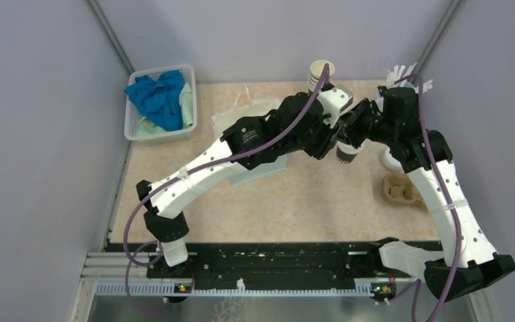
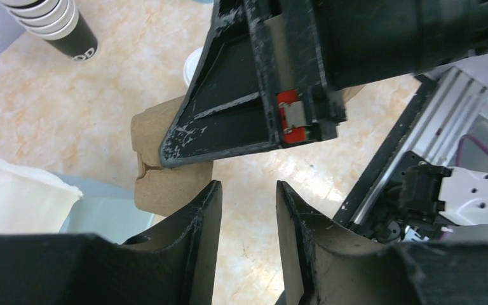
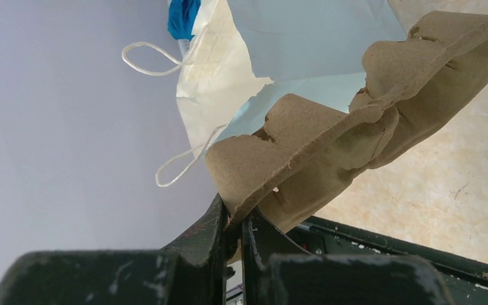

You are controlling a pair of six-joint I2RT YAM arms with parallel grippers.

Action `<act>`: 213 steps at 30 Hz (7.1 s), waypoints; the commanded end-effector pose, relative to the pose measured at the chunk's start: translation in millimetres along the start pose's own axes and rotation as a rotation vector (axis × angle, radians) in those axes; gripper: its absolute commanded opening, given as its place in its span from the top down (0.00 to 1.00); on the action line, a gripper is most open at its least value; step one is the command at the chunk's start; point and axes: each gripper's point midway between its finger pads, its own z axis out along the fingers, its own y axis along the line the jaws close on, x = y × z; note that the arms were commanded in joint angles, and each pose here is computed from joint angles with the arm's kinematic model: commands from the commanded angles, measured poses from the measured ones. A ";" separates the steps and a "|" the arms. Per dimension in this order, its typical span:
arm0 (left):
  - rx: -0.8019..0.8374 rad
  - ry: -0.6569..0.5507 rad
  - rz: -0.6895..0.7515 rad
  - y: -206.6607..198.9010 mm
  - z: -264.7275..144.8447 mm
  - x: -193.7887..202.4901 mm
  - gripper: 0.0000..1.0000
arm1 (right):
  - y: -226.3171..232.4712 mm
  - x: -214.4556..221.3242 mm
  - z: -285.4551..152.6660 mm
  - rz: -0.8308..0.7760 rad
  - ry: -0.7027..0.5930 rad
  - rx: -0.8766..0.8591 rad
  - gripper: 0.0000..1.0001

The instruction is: Pack the takeout coffee

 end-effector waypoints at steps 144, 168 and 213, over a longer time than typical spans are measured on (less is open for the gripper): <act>0.071 -0.497 -0.779 113.4 -160.2 -32.7 1.00 | 7.1 1.9 -32.7 -0.151 0.109 -0.587 0.52; -0.279 -0.386 -0.761 157.5 -174.8 6.5 0.36 | 29.0 -23.5 -25.8 -0.245 0.091 -0.516 1.00; -0.064 0.081 -0.660 123.9 -92.6 77.4 0.94 | 38.2 -33.9 13.2 -0.834 0.106 0.092 1.00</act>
